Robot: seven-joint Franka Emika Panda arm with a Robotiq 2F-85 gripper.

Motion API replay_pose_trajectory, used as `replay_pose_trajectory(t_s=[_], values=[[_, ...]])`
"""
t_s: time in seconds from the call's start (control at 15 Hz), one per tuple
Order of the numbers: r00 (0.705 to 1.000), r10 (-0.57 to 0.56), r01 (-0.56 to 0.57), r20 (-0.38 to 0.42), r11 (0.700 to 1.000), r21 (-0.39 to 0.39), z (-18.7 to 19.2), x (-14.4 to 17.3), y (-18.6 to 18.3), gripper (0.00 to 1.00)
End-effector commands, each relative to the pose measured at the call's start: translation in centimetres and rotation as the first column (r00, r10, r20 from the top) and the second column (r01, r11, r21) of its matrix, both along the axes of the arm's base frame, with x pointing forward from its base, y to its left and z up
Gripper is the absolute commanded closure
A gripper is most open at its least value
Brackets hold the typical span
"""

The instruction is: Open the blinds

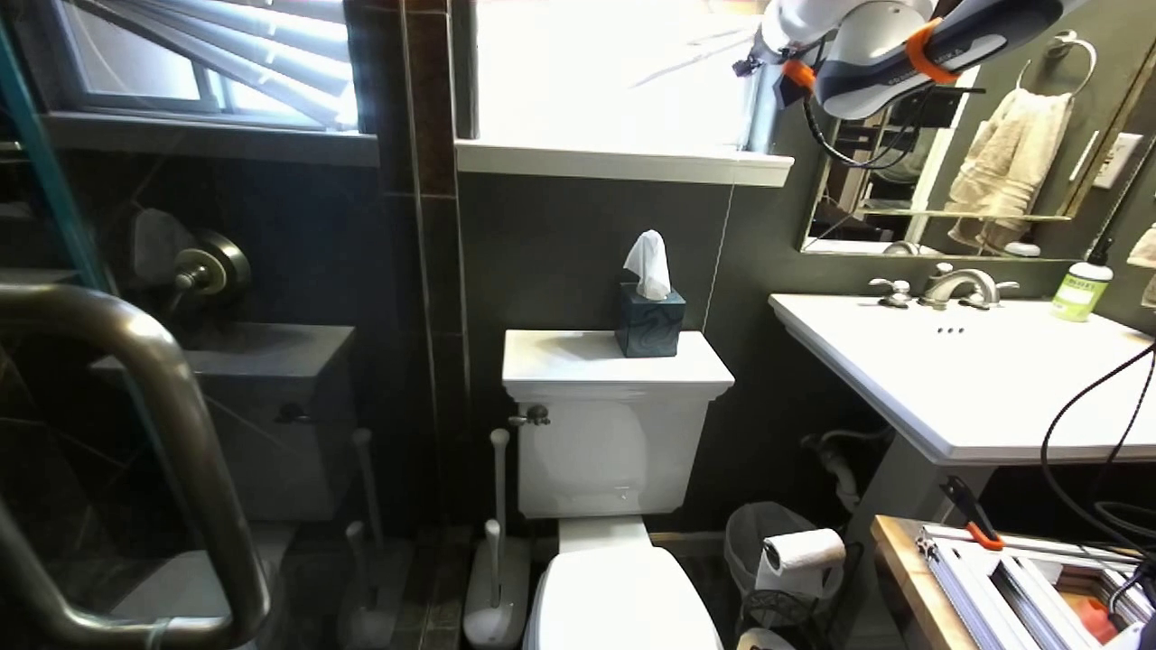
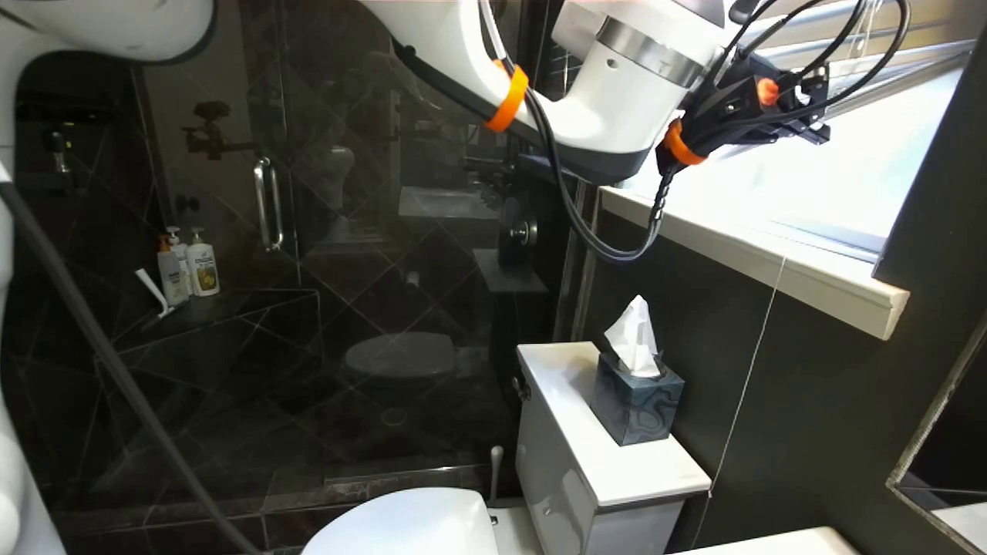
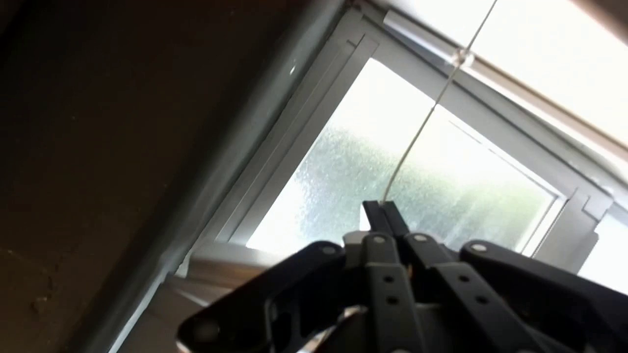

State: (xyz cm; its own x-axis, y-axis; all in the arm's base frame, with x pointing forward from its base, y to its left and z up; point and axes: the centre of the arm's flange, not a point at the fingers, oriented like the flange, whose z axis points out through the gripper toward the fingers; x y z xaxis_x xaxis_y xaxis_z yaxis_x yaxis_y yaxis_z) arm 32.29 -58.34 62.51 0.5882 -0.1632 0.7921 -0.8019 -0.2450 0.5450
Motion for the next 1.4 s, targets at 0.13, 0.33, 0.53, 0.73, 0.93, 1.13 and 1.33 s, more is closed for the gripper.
replay_pose_trajectory(t_s=[0.13,0.33,0.53,0.73,0.93,1.13,1.33], values=[[0.990,-0.018,0.044,-0.139,0.982,0.184,-7.9,-0.7,0.8,1.00],[0.978,-0.030,0.081,-0.209,0.967,0.240,-10.2,-0.6,0.8,1.00],[0.974,-0.038,0.105,-0.224,0.950,0.295,-11.1,-0.2,1.1,1.00],[0.988,-0.046,0.092,-0.149,0.941,0.325,-9.9,0.9,1.5,1.00],[0.999,-0.043,0.046,-0.019,0.939,0.342,-7.8,1.9,2.2,1.00],[0.991,-0.051,0.004,0.124,0.936,0.352,-4.9,2.8,2.7,1.00],[0.968,-0.063,-0.027,0.244,0.937,0.348,-1.9,3.1,2.8,1.00]])
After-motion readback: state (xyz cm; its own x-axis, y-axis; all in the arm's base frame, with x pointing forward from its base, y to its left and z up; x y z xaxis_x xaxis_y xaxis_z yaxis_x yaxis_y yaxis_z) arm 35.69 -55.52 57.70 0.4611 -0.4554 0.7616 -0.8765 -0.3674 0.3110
